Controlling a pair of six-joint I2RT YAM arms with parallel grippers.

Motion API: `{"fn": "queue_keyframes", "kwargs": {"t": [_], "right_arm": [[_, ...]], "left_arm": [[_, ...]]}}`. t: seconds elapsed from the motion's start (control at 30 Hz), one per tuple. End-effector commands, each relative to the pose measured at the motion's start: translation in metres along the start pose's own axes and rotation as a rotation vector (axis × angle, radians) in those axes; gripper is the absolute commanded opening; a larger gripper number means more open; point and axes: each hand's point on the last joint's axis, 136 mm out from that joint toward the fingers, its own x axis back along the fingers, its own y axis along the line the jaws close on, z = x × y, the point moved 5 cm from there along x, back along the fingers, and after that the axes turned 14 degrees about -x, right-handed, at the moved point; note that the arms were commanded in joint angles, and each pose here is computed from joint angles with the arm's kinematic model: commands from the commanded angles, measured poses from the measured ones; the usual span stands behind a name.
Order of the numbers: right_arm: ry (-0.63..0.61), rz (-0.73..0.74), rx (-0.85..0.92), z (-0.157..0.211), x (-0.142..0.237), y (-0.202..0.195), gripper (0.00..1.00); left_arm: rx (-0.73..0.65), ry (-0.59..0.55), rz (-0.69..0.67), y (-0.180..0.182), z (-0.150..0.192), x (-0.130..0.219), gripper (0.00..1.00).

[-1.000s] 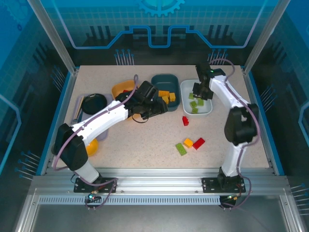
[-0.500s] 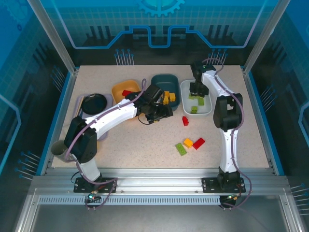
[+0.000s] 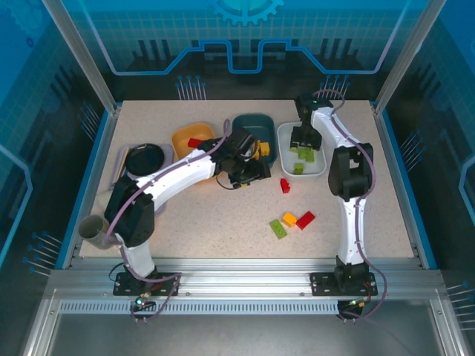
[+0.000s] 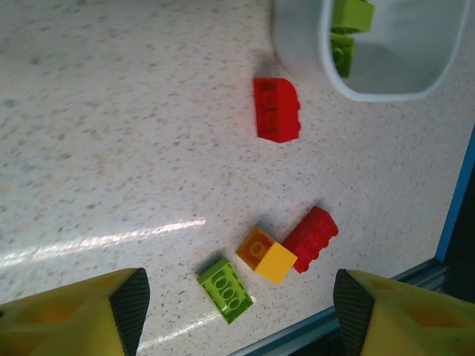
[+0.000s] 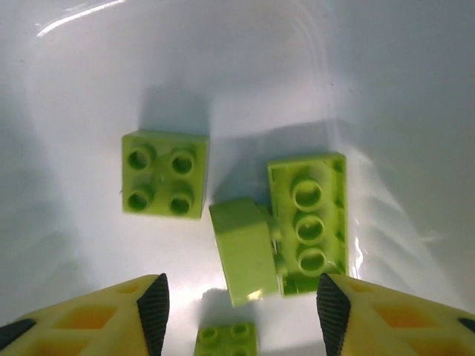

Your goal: Sort the legos into containers by color

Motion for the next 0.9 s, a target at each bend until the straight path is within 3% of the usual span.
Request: {"fn": "queue_keyframes", "kwargs": {"t": [0.0,0.17,0.33,0.57,0.87], "right_arm": [[-0.098,-0.106,-0.034,0.006,0.071,-0.008,0.6],[-0.107,-0.147,-0.123,0.06,0.108,-0.052,0.61],[-0.143,-0.195,-0.219,0.129,0.145,-0.104,0.64],[-0.301,-0.327,-0.289,0.203,0.203,-0.169,0.82],[-0.402,-0.479,-0.273,0.217,0.25,-0.178,0.86]], "left_arm": [[-0.207,0.084,0.044,-0.034,0.009,-0.014,0.7],[-0.506,0.19,-0.006,-0.072,0.03,-0.051,0.7],[-0.677,0.237,-0.07,-0.094,0.055,-0.084,0.71],[-0.755,0.252,-0.16,-0.1,0.074,-0.121,0.74],[-0.778,0.25,-0.233,-0.101,0.086,-0.158,0.75]]}}
